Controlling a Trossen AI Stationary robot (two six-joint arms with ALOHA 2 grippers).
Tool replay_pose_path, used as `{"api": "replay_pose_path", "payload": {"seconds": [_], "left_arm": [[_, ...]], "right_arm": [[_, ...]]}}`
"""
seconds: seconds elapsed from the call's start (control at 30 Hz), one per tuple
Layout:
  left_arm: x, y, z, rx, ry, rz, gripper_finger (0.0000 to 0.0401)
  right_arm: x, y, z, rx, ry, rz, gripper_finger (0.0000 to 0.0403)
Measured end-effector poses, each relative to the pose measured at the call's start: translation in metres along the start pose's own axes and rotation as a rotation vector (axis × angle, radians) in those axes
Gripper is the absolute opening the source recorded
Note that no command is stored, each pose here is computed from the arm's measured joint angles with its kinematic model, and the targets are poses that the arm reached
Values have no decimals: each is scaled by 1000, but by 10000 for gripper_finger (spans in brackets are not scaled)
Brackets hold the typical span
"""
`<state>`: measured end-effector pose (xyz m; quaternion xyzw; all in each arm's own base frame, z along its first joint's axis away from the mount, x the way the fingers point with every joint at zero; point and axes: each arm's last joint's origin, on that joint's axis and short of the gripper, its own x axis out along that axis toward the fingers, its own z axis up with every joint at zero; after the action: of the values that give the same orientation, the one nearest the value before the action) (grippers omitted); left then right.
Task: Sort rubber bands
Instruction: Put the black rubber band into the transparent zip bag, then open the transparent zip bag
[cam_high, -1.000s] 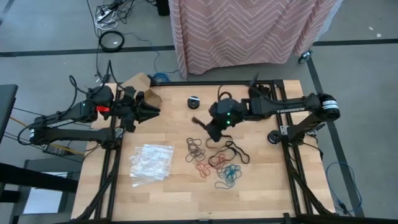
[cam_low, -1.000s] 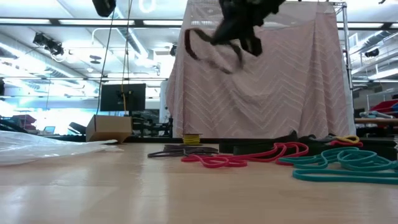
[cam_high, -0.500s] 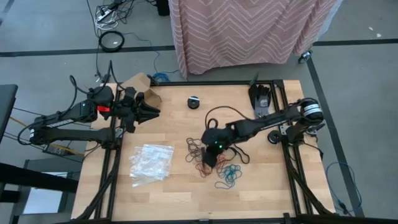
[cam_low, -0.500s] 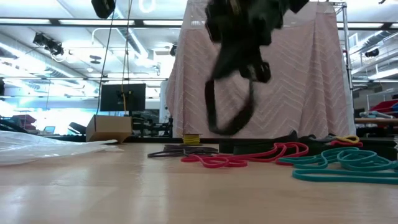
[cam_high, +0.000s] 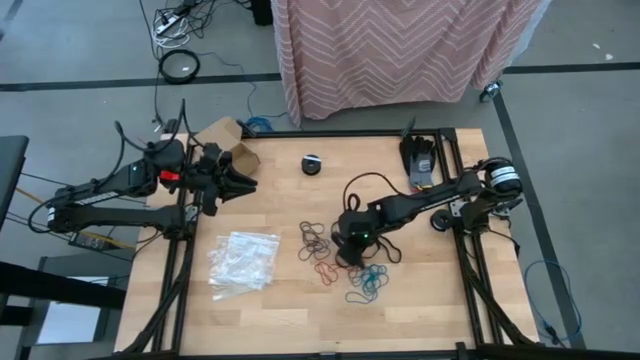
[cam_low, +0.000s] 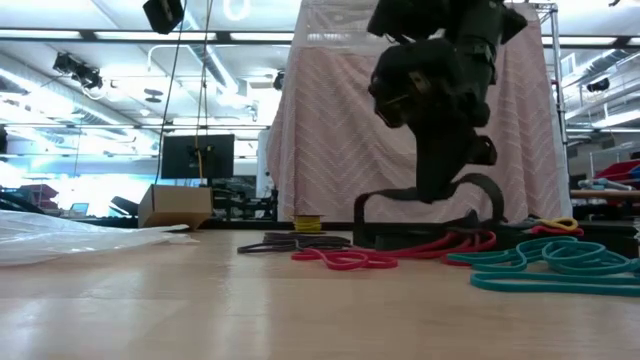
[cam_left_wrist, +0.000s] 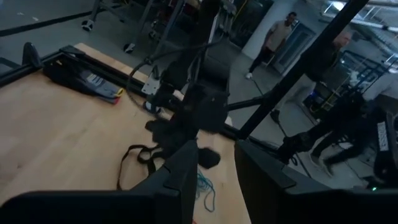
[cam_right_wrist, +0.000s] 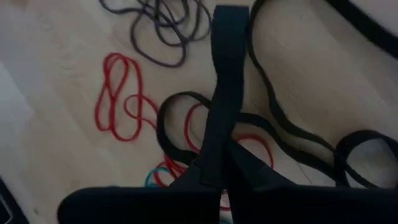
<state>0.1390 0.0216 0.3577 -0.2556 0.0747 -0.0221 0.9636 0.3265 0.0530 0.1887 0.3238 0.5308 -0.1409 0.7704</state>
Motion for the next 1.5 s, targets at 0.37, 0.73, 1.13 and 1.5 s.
{"api": "replay_pose_path", "payload": {"seconds": [0.37,0.73,1.13,1.5], "left_arm": [[0,3,-5,-8,45,39,115],[-12,23,-59,-284,528,347,68],[-9,48,-142,-588,808,606,3],[6,46,-174,-805,875,754,1]], "right_arm": [[-41,2,16,-1,-177,127,192],[-47,3,27,-54,-327,108,219],[-99,-11,57,-88,-515,135,88],[-175,-47,56,-139,-682,99,9]]}}
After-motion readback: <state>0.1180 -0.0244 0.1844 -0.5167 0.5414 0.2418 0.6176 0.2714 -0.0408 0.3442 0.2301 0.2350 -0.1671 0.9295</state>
